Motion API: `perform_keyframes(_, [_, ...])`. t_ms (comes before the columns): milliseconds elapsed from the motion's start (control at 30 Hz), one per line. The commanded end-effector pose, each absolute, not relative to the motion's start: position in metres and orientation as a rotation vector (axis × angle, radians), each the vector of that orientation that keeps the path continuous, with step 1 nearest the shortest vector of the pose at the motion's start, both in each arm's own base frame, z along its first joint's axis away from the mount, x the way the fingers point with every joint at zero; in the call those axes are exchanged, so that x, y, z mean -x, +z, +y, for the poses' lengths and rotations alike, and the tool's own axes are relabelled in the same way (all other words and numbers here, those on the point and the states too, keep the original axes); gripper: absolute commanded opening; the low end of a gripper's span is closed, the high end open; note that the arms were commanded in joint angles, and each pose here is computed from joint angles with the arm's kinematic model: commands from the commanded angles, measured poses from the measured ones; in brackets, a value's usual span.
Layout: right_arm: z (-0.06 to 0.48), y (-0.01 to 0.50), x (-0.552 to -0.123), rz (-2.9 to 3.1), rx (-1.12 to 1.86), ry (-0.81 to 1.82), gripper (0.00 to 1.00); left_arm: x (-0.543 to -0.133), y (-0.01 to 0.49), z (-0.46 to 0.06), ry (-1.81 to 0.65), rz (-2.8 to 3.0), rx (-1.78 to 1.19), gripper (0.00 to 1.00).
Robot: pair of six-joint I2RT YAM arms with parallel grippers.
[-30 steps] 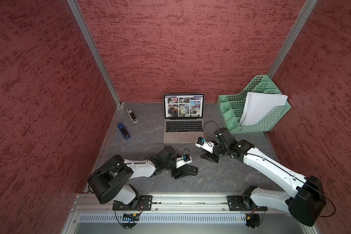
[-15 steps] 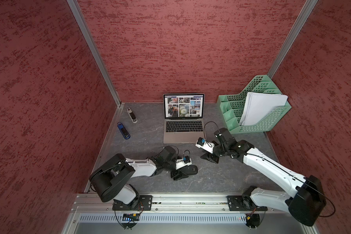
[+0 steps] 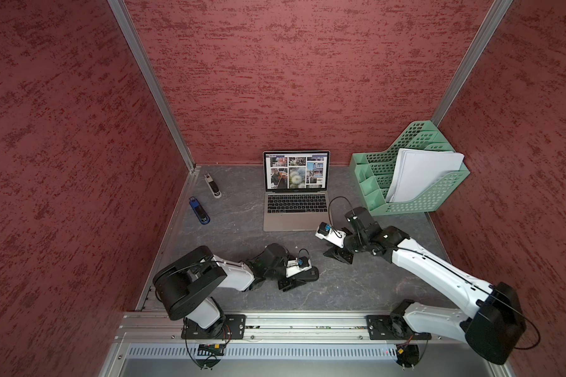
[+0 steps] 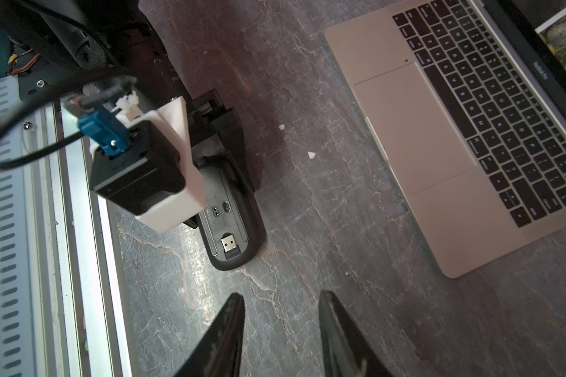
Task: Remove the wireless mouse receiver from the laptop
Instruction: Insert the USB plug into the mouse.
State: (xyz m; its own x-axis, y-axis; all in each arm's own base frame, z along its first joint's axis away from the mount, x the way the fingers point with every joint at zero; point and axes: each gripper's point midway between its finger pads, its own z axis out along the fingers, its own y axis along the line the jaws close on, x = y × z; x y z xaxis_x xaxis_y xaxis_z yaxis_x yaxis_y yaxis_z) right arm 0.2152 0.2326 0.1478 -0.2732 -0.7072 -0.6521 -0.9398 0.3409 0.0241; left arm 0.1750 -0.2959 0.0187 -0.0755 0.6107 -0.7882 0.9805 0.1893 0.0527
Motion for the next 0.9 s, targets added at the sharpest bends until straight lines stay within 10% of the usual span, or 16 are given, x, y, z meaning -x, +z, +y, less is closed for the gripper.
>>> perform_keyframes(0, [0.231,0.148,-0.216,2.069,1.412,0.573,0.42,-0.18,0.021,-0.293,-0.633,1.771,-1.471,0.69])
perform_keyframes(200, [0.24,0.14,-0.199,2.027,1.455,0.703,0.39,-0.176,0.023,-0.289,-0.634,1.794,-1.45,0.65])
perform_keyframes(433, [0.252,0.132,-0.192,1.979,1.472,0.816,0.0,-0.177,0.027,-0.292,-0.64,1.785,-1.4,0.62])
perform_keyframes(867, [0.269,0.108,-0.185,2.049,1.556,0.882,0.0,-0.177,0.018,-0.295,-0.638,1.788,-1.417,0.61])
